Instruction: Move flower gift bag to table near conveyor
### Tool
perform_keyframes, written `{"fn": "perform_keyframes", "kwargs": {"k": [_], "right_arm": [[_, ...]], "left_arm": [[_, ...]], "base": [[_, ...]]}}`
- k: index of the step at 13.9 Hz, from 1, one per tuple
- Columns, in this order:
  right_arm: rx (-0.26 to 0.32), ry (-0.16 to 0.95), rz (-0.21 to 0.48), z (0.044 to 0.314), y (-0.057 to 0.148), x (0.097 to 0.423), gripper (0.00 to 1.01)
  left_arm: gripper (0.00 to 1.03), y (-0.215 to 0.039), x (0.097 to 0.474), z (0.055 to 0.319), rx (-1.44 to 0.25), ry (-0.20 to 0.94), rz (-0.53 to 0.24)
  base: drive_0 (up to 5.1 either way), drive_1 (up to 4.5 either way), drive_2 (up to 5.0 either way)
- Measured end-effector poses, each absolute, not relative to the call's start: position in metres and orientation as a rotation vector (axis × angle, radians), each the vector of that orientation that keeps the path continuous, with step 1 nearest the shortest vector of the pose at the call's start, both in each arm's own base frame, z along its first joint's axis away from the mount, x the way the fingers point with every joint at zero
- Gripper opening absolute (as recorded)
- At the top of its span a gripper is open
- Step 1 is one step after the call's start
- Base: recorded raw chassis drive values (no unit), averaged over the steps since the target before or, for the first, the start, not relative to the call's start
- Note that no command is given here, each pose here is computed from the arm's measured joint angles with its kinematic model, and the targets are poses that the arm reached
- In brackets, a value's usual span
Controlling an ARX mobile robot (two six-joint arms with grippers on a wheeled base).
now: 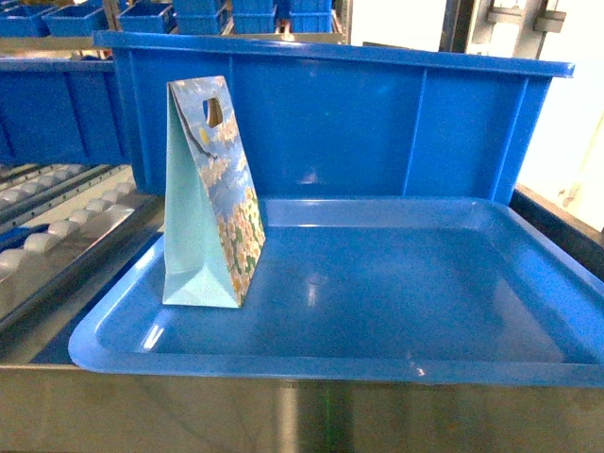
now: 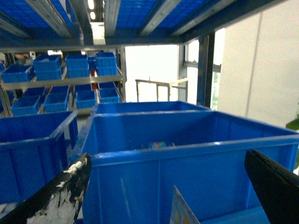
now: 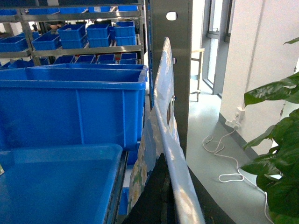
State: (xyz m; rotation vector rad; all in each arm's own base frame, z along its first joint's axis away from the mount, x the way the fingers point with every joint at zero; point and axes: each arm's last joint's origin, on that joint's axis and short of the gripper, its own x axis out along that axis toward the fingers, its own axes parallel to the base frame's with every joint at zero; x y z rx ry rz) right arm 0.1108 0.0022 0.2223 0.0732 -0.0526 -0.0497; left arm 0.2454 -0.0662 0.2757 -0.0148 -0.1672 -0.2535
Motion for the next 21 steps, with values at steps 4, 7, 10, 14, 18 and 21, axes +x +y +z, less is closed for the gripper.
{"fn": "perform_keyframes", "kwargs": {"k": [4,7,10,14,18,21], "right_arm": [[0.073,-0.053,-0.050,0.222,0.002,0.111,0.02],[0.073,-0.053,-0.050,0.222,0.002,0.111,0.02],[0.073,-0.053,-0.050,0.222,0.002,0.111,0.02],[0.073,-0.053,-0.050,0.222,0.002,0.111,0.02],[0.073,-0.053,-0.050,0.222,0.002,0.111,0.02],[0.073,-0.053,-0.050,0.222,0.002,0.111,0.02]], "left_arm": [[0.98,-0.089,0.264,0.255,-0.006,-0.063,-0.222],[0.98,-0.114,0.279,0.231,0.026,0.056,-0.210],[0.98,-0.132,0.284,0.216,0.061,0.120,-0.219],[0.98,-0.133,0.288,0.206,0.062,0.187,-0.213],[0.55,-0.136,0.289,0.203,0.062,0.205,-0.193],[0.02,-0.130,0.288,0.199,0.049,0.218,-0.164]], "base": [[0.0,0.00,0.0],[0.0,0.00,0.0],[0.0,0.00,0.0],[0.0,0.00,0.0],[0.0,0.00,0.0],[0.0,0.00,0.0]]}}
